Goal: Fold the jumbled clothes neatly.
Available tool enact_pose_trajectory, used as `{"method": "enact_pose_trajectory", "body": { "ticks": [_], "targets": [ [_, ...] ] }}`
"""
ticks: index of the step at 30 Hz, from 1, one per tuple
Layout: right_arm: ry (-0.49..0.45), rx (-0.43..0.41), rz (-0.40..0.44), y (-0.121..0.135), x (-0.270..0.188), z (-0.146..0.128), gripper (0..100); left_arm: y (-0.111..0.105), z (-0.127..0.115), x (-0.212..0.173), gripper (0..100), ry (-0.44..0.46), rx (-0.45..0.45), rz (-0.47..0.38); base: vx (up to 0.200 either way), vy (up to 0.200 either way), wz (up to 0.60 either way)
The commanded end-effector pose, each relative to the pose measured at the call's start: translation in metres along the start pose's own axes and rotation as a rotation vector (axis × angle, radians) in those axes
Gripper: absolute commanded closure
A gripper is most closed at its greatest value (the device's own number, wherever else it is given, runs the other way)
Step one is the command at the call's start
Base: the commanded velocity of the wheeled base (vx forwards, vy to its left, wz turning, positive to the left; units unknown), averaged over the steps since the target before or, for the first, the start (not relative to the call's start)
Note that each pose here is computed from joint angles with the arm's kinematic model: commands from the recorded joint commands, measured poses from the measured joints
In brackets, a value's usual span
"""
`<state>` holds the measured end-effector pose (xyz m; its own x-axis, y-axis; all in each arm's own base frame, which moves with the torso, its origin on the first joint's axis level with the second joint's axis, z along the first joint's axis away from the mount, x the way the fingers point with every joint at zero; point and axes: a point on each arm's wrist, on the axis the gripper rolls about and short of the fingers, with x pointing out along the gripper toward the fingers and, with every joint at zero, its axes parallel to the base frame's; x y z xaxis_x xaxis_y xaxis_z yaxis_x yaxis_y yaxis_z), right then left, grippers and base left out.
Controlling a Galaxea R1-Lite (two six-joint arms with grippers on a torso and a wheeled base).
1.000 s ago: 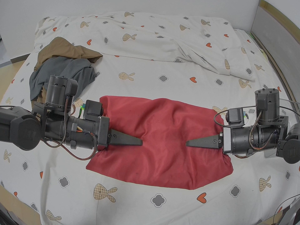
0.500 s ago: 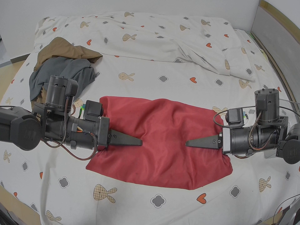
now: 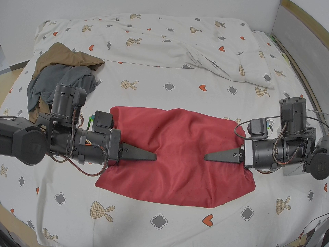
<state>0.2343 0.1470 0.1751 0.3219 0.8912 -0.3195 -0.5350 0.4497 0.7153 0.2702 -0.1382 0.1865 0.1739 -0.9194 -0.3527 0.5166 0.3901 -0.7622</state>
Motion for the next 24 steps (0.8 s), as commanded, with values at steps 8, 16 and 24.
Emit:
{"method": "enact_pose_trajectory", "body": {
  "ticks": [8,16,24],
  "targets": [
    [-0.011,-0.008,0.004,0.004,-0.006,-0.001,100,-0.005,-0.004,0.005,100,0.028,-0.002,-0.01,0.0,-0.2,0.0],
    [-0.014,-0.006,-0.006,0.012,-0.015,-0.005,100,-0.014,-0.008,0.008,100,0.059,-0.005,-0.021,0.0,-0.2,0.0],
    [-0.018,-0.009,-0.003,0.014,-0.018,-0.006,100,-0.018,-0.01,0.013,100,0.08,0.0,-0.031,0.0,-0.2,0.0]
  ]
}}
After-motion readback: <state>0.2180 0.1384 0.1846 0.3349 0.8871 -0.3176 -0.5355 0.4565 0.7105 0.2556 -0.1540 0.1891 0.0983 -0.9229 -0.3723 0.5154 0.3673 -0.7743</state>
